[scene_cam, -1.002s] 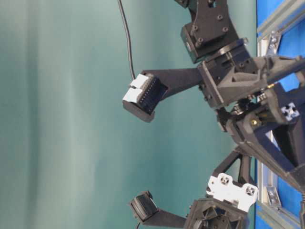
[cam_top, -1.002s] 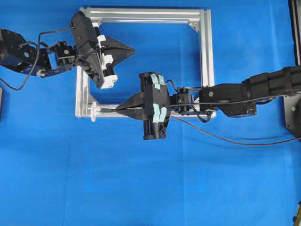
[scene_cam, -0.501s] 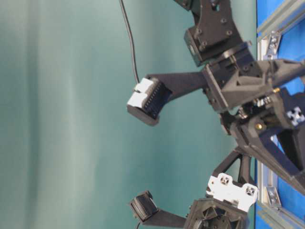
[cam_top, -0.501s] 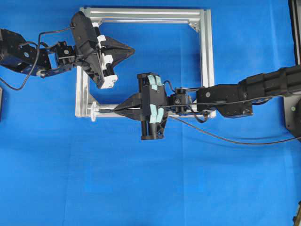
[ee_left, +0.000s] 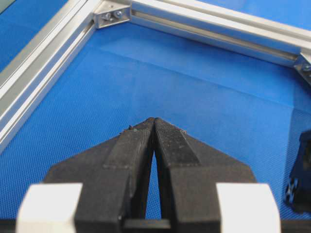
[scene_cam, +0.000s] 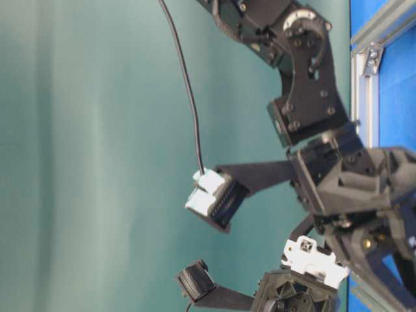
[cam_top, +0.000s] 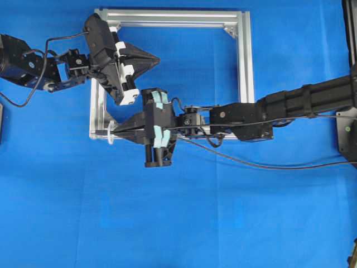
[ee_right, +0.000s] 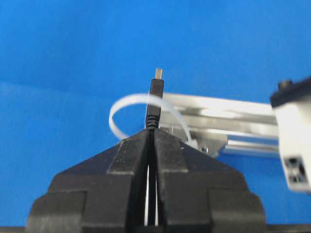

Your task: Insert the wire through the string loop located on the left side.

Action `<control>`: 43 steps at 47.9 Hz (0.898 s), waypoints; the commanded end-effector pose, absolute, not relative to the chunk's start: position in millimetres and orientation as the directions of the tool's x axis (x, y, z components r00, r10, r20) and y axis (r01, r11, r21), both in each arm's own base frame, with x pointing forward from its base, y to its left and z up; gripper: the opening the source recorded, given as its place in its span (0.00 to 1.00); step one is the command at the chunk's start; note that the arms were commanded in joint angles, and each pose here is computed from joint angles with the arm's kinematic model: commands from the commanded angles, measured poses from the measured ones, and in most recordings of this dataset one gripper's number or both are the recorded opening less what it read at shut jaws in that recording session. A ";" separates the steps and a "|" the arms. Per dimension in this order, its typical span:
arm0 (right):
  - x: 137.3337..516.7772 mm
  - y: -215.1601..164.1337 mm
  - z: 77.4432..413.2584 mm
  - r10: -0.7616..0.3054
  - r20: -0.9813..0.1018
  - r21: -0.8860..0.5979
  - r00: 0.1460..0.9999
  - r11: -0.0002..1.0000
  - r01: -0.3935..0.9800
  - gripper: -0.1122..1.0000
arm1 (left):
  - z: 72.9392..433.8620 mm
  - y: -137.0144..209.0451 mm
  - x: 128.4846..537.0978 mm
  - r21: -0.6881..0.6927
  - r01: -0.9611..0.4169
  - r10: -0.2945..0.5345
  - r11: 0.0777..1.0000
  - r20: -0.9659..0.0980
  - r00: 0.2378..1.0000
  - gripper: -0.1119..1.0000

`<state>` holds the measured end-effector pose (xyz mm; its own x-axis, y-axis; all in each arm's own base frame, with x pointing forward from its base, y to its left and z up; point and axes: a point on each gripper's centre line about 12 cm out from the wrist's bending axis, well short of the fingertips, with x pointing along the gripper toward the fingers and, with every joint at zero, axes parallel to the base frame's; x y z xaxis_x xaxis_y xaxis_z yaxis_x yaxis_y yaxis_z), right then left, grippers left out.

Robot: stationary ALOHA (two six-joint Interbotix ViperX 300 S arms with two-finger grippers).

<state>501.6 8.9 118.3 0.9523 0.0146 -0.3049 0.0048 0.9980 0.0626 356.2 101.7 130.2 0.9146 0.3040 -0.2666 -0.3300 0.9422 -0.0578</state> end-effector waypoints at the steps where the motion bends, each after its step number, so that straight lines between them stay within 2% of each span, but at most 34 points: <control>1: 511.8 9.1 139.3 0.015 -0.247 0.064 0.969 0.998 0.001 0.10 | 143.7 101.4 357.6 -0.058 -0.325 0.305 0.944 -0.225 0.925 0.10; 30: 514.9 9.1 134.7 0.015 -0.252 0.064 0.968 0.998 0.001 0.10 | 143.3 101.0 356.4 -0.050 -0.322 0.304 0.945 -0.225 0.926 0.10; 43: 514.5 9.1 134.2 0.015 -0.253 0.064 0.967 0.998 0.001 0.10 | 139.5 98.4 331.7 -0.049 -0.334 0.313 0.941 -0.247 0.917 0.10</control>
